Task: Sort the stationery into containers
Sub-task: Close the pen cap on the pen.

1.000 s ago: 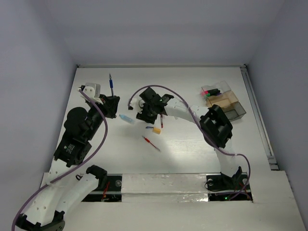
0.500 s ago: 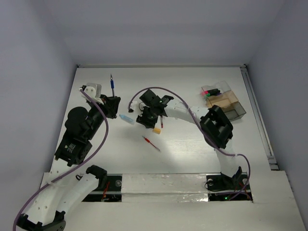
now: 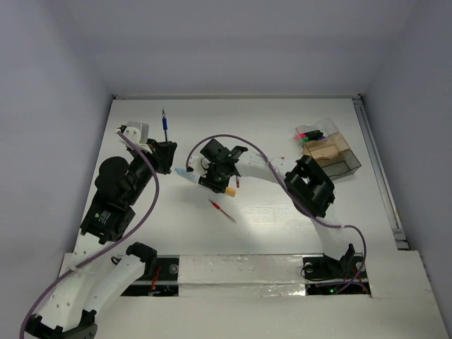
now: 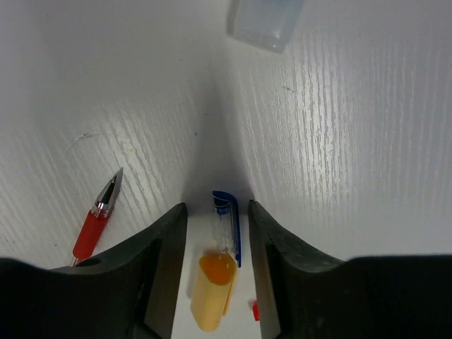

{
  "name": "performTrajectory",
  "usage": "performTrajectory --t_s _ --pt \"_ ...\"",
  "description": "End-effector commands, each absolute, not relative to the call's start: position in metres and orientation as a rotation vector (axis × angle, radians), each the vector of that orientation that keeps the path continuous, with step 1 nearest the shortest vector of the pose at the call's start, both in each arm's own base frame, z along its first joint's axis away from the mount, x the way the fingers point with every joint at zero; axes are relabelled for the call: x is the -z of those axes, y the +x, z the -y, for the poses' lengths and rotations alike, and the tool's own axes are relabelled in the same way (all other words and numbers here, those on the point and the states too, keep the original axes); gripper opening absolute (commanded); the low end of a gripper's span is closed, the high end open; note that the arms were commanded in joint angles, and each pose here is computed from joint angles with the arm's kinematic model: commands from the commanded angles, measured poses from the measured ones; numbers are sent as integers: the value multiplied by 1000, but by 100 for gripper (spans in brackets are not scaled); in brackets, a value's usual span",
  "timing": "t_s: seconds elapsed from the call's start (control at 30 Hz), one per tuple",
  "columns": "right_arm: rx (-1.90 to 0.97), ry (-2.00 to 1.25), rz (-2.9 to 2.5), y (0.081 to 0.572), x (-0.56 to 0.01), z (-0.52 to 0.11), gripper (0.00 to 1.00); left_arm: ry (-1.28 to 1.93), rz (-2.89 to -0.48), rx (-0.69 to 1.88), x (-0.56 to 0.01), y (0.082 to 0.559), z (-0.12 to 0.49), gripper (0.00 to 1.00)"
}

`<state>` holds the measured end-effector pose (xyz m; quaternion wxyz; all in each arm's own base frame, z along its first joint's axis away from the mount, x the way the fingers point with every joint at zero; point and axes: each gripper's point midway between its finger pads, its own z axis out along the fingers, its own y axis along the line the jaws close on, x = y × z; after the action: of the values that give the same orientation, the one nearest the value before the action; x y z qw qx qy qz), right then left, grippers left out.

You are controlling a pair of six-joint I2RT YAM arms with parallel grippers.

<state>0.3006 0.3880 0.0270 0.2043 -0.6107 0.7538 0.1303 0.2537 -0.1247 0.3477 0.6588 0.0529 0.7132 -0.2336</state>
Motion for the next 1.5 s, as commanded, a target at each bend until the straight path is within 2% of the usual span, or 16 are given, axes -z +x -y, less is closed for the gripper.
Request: performTrajectory --t_s 0.0,0.1,0.17,0.2,0.23,0.3,0.47,0.6,0.8,1.17,1.23,1.47 --pt "-277 -1672 -2111 307 -15 -387 42 119 -1556 545 -360 256 125 0" --pt "-270 -1668 -2112 308 -14 -387 33 119 -1556 545 -360 255 125 0" --pt "-276 -1670 -2113 307 -13 -387 19 118 -1556 544 -360 256 125 0" --pt "-276 -1669 -2108 308 -13 -388 19 118 -1556 544 -360 256 125 0" --pt "-282 -1666 -2105 308 -13 -388 9 119 -1554 543 -360 255 125 0" --pt "-295 -1656 -2083 310 -15 -392 0 119 -1554 545 -360 255 125 0" --pt "-355 -1611 -2046 314 -20 -400 0 120 -1562 546 -357 257 126 0" --pt "-373 -1404 -1918 346 -65 -416 0 127 -1552 565 -359 255 129 0" --pt "-509 -968 -1684 359 -199 -423 0 202 -1527 681 -362 245 148 0" --pt "-796 -385 -1509 325 -328 -367 0 435 -1492 1008 -344 208 198 0" --pt "-865 -291 -1433 317 -362 -356 0 448 -1497 1024 -337 206 200 0" --pt "-1115 -32 -1279 304 -412 -342 0 462 -1508 1054 -326 204 204 0"
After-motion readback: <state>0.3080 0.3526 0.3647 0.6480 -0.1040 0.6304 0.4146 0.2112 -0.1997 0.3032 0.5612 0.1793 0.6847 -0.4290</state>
